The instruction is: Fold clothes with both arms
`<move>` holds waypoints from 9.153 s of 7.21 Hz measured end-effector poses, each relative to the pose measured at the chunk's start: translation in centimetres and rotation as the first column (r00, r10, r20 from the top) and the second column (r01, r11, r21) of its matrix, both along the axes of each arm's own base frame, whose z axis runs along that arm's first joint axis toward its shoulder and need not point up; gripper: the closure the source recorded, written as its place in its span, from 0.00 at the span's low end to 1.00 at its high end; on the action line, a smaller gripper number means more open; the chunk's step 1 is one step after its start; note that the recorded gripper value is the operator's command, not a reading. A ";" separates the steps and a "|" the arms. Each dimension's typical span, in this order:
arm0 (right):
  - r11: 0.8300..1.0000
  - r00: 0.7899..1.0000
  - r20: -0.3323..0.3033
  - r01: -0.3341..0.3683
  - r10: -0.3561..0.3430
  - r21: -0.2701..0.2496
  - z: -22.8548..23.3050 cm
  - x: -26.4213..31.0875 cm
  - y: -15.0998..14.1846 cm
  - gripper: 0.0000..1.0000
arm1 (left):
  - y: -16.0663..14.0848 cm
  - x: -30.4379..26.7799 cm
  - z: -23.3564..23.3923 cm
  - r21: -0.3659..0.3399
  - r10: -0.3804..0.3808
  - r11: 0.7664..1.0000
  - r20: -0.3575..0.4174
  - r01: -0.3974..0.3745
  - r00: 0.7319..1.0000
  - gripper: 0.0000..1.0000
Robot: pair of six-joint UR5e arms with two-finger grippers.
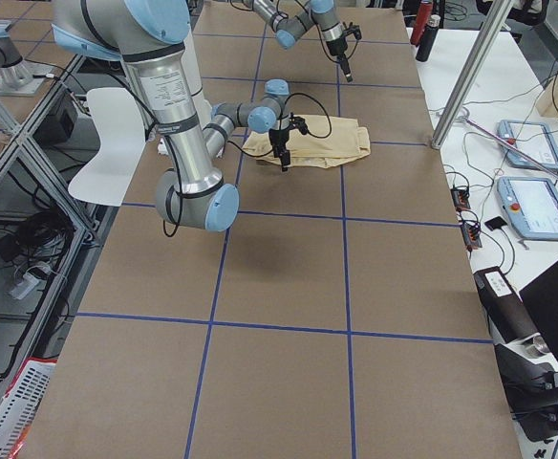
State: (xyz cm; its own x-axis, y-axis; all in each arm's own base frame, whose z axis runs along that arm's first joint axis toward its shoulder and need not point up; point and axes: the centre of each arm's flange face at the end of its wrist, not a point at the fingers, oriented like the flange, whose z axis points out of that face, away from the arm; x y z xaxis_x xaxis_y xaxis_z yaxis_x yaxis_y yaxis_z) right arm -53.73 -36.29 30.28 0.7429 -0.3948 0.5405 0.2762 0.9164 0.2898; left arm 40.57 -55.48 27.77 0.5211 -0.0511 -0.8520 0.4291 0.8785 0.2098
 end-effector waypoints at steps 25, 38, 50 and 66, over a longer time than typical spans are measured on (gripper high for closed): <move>0.987 0.987 0.020 -0.160 0.159 0.024 -2.7 -1.8 -15.1 0.00 | -0.4 0.2 0.0 0.002 0.000 1.000 0.004 0.000 1.000 0.00; 0.986 0.986 0.009 -0.167 0.167 0.014 -1.4 -4.5 -18.7 0.00 | -0.4 0.2 -0.1 0.001 0.000 1.000 0.003 0.000 1.000 0.00; 0.985 0.985 0.007 -0.173 0.174 -0.024 0.0 -1.8 -20.7 0.00 | -0.4 0.4 0.1 -0.001 0.001 1.000 0.005 -0.001 1.000 0.00; 0.989 0.979 0.152 -0.130 0.139 -0.063 -4.8 4.1 -23.6 0.00 | 0.7 -1.9 -3.6 0.054 0.011 0.998 -0.061 -0.007 0.998 0.00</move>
State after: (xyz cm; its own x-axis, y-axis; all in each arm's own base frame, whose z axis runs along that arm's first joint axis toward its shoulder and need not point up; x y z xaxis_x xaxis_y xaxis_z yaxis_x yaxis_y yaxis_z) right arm -49.61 -59.91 25.46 0.6923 -0.2651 0.6711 0.1047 0.9572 0.2700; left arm 38.66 -54.79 24.13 0.4684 0.0003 -0.8835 0.4346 0.8706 0.2307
